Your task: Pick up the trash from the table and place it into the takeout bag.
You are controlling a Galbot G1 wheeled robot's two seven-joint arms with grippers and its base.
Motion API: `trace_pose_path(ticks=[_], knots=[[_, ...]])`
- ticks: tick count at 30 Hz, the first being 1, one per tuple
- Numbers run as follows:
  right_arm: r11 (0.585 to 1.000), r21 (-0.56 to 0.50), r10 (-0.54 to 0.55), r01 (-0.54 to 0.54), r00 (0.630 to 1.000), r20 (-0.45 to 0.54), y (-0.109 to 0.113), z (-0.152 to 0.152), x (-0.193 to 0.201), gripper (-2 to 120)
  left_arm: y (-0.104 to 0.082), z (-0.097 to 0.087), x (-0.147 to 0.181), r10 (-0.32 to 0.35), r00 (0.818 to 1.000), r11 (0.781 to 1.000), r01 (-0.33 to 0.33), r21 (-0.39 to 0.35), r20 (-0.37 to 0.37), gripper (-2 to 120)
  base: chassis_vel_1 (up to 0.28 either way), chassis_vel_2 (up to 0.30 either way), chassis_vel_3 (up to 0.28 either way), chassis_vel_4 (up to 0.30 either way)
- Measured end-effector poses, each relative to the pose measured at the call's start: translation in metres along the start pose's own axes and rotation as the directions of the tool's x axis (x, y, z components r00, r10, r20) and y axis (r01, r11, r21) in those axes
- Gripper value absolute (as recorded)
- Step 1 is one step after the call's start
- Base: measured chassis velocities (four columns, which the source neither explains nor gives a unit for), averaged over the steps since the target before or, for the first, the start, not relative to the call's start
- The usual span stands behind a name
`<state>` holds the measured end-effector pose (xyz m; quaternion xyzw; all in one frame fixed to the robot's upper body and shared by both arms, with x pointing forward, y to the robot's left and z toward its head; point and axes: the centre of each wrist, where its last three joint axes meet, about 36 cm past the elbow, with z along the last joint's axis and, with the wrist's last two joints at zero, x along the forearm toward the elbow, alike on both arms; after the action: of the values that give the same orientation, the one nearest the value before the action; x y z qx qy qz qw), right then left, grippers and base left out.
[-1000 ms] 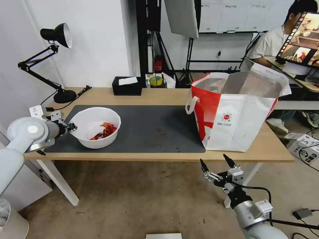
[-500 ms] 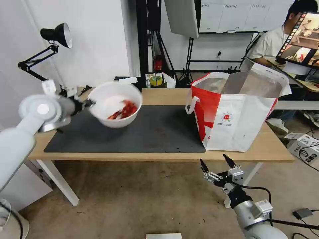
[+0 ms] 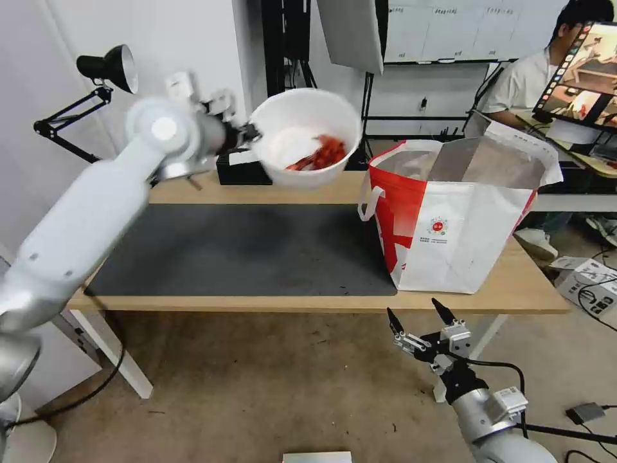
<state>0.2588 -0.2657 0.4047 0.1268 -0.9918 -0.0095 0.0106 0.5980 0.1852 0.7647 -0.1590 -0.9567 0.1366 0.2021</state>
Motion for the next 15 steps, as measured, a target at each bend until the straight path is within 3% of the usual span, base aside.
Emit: trace_pose_path(ticks=[1, 4, 5, 11, 15], knots=[[1.000, 0.000, 0.000, 0.000, 1.000, 0.000, 0.000, 0.000, 0.000, 100, 0.000, 0.000, 0.000, 0.000, 1.000, 1.000, 0.000, 0.000, 0.000, 0, 0.000, 0.000, 0.000, 0.000], [1.000, 0.000, 0.000, 0.000, 1.000, 0.000, 0.000, 0.000, 0.000, 100, -0.031, -0.005, -0.012, 0.039, 0.999, 0.999, -0.039, -0.007, 0.002, 0, 0.000, 0.000, 0.000, 0.000], [1.000, 0.000, 0.000, 0.000, 1.000, 0.000, 0.000, 0.000, 0.000, 100, -0.031, -0.005, -0.012, 0.039, 0.999, 0.999, -0.039, -0.007, 0.002, 0, 0.000, 0.000, 0.000, 0.000], [1.000, 0.000, 0.000, 0.000, 1.000, 0.000, 0.000, 0.000, 0.000, 100, -0.078, -0.005, -0.025, 0.097, 0.995, 0.995, -0.097, -0.010, 0.007, 0, 0.000, 0.000, 0.000, 0.000], [1.000, 0.000, 0.000, 0.000, 1.000, 0.000, 0.000, 0.000, 0.000, 100, -0.092, 0.000, -0.035, 0.094, 0.995, 0.996, -0.094, 0.002, 0.014, 0, 0.000, 0.000, 0.000, 0.000]])
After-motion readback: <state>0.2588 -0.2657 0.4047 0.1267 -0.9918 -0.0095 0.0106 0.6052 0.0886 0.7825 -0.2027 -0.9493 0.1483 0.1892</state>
